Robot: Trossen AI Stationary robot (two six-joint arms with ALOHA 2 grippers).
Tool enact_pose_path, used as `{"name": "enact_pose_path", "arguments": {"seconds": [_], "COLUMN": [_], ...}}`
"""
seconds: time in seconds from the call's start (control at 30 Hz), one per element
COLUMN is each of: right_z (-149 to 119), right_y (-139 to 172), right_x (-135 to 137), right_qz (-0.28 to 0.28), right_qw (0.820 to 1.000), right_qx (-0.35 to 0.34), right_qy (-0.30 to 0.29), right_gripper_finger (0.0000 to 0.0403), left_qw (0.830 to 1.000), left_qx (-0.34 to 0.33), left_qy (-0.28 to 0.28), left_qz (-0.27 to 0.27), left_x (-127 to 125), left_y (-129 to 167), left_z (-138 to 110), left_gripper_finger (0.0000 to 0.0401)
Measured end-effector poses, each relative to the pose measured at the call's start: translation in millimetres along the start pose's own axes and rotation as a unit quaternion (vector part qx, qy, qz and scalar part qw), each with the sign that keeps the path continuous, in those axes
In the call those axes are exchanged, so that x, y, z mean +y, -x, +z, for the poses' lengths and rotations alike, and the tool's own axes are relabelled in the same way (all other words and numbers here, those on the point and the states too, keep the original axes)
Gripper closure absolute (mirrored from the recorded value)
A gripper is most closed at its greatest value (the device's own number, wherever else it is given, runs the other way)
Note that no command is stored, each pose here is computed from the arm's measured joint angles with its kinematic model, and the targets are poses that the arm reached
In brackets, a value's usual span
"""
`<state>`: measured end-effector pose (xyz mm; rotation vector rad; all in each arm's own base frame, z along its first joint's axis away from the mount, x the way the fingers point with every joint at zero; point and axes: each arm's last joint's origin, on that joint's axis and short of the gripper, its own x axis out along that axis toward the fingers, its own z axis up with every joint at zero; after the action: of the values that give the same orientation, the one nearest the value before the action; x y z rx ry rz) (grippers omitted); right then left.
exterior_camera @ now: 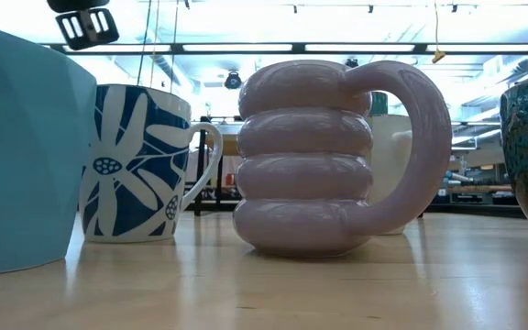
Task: Place coffee mugs
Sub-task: Put the white patterned mug on the shelf
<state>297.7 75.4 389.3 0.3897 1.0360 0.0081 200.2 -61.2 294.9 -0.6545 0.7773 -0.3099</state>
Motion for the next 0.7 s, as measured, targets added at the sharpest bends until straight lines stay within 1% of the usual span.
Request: {"name": "enact_pose_path", "arguments": {"seconds": [0.13, 0.2, 0.27, 0.37, 0.43, 0.6, 0.7], "right_z": [-11.5, -16.5, -21.4, -27.1, -30.0, -37.1, -41.3], "right_y": [13.1, 18.8, 23.5, 28.8, 30.2, 30.7, 30.4], "right_x": [12.7, 17.8, 22.5, 28.0, 30.7, 39.2, 44.5], "right_qz": [-0.005, -0.008, -0.011, -0.015, -0.014, -0.009, -0.009], "right_qw": [1.0, 0.999, 0.999, 0.998, 0.998, 0.998, 0.998], "right_qx": [-0.023, -0.035, -0.045, -0.057, -0.057, -0.054, -0.054], "right_qy": [-0.002, -0.004, -0.005, -0.004, -0.006, -0.009, -0.003], "right_gripper_finger": [0.0298, 0.0298, 0.0298, 0.0298, 0.0298, 0.0298, 0.0298], "left_qw": [0.998, 0.995, 0.989, 0.968, 0.952, 0.91, 0.88], "left_qx": [0.046, 0.06, 0.071, 0.093, 0.11, 0.189, 0.236], "left_qy": [-0.041, -0.076, -0.127, -0.23, -0.277, -0.342, -0.376], "left_qz": [0.01, 0.017, 0.023, 0.048, 0.074, 0.135, 0.168], "left_x": [-8.1, -11.8, -16.2, -23.8, -28.2, -28.0, -26.7], "left_y": [-24.9, -35.7, -46.2, -60.3, -68.0, -85.9, -94.5], "left_z": [-2.2, -3.1, -3.3, -4.2, -3.2, 0.8, 3.6], "left_gripper_finger": [0.026, 0.026, 0.026, 0.026, 0.026, 0.026, 0.026]}}
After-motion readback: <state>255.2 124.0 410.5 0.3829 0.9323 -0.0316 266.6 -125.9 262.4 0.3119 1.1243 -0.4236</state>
